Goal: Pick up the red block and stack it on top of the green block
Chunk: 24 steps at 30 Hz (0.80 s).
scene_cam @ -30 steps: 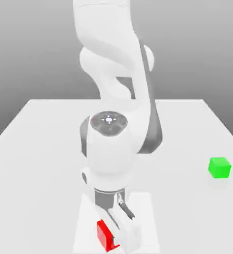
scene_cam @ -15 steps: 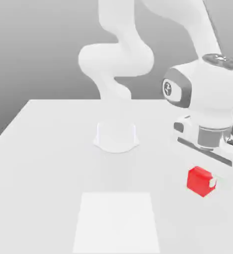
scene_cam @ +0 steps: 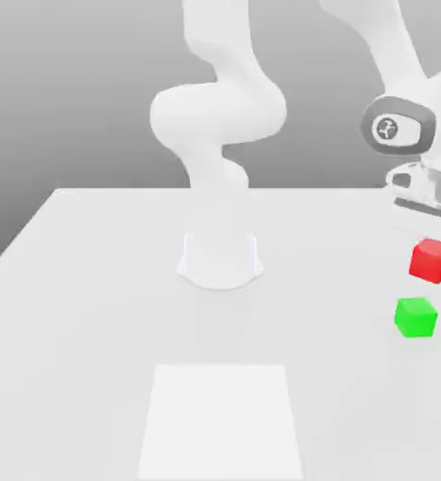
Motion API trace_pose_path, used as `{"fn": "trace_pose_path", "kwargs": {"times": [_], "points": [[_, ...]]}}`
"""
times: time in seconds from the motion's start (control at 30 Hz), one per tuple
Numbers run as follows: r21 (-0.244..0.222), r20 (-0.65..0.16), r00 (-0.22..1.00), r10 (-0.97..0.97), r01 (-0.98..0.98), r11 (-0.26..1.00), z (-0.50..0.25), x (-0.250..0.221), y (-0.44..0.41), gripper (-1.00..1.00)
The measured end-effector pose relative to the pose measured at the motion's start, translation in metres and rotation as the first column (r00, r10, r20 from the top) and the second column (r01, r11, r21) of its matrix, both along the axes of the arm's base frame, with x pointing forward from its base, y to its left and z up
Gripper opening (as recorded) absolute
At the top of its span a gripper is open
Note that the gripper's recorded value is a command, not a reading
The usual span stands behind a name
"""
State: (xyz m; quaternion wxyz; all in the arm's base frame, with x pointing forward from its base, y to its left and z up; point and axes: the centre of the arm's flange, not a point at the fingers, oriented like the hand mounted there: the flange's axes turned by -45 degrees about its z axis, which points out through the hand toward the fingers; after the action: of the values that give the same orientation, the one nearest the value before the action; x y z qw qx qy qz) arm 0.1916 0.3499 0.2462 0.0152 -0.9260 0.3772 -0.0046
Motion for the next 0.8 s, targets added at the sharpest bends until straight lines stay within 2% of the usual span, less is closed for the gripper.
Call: {"fn": "trace_pose_path", "kwargs": {"times": [0.3,0.77,0.8], "points": [[0.007,0.015,1.0,0.002,-0.002,1.0,-0.014,0.002,0.003,-1.0],[-0.018,-0.012,1.0,-0.002,0.002,1.0,-0.062,-0.001,-0.003,-1.0],[-0.02,-0.016,1.0,-0.003,0.003,1.0,-0.065,-0.001,-0.004,1.0]]}}
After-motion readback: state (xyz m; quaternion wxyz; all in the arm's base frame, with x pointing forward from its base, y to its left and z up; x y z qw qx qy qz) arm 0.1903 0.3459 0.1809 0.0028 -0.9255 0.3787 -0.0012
